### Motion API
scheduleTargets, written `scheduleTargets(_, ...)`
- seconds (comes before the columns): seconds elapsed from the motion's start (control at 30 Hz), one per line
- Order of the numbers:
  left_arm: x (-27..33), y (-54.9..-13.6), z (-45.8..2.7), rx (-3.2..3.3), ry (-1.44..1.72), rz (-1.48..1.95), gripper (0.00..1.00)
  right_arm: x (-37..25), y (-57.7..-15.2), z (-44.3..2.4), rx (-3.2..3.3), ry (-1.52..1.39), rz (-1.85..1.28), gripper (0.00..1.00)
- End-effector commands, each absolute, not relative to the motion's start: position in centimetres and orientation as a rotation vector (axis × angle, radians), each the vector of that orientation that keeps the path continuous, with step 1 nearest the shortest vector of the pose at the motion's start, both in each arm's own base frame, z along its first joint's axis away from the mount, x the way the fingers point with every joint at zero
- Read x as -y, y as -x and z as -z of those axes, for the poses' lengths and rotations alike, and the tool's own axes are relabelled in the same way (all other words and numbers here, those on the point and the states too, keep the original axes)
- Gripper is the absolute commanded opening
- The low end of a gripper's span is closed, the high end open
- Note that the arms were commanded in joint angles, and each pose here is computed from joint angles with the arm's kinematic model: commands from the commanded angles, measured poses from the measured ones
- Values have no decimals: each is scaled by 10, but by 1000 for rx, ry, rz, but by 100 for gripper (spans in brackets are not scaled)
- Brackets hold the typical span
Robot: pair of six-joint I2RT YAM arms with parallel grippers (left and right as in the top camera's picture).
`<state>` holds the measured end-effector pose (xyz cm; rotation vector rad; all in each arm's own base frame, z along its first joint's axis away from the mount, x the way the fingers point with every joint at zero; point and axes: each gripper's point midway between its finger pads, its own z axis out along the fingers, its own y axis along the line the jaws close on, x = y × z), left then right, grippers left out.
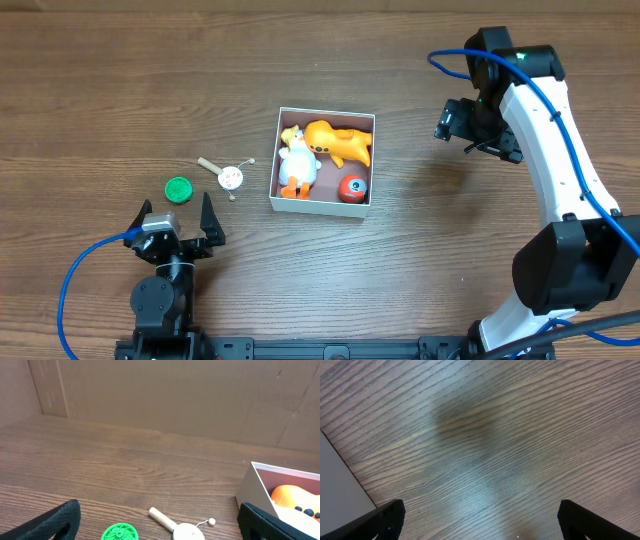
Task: Pack container
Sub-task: 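Open the right gripper and raise it out of the box, then move the left gripper over the wooden stick toy with white disc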
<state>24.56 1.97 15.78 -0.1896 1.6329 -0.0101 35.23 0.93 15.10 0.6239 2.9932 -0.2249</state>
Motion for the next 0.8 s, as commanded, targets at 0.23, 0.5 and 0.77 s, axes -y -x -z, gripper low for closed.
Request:
scheduleTargets(0.23, 9, -246, -157, -1642, 156, 234, 100, -8, -356, -171, -2932, -616, 202, 100)
scheduleTargets(0.5, 42, -241, -162, -1640, 267, 642, 100, -8, -356, -171, -2932, -616, 202, 100)
scheduleTargets(0.77, 42, -240, -153, -1721, 319, 648, 100, -8, -356, -171, -2932, -616, 202, 100)
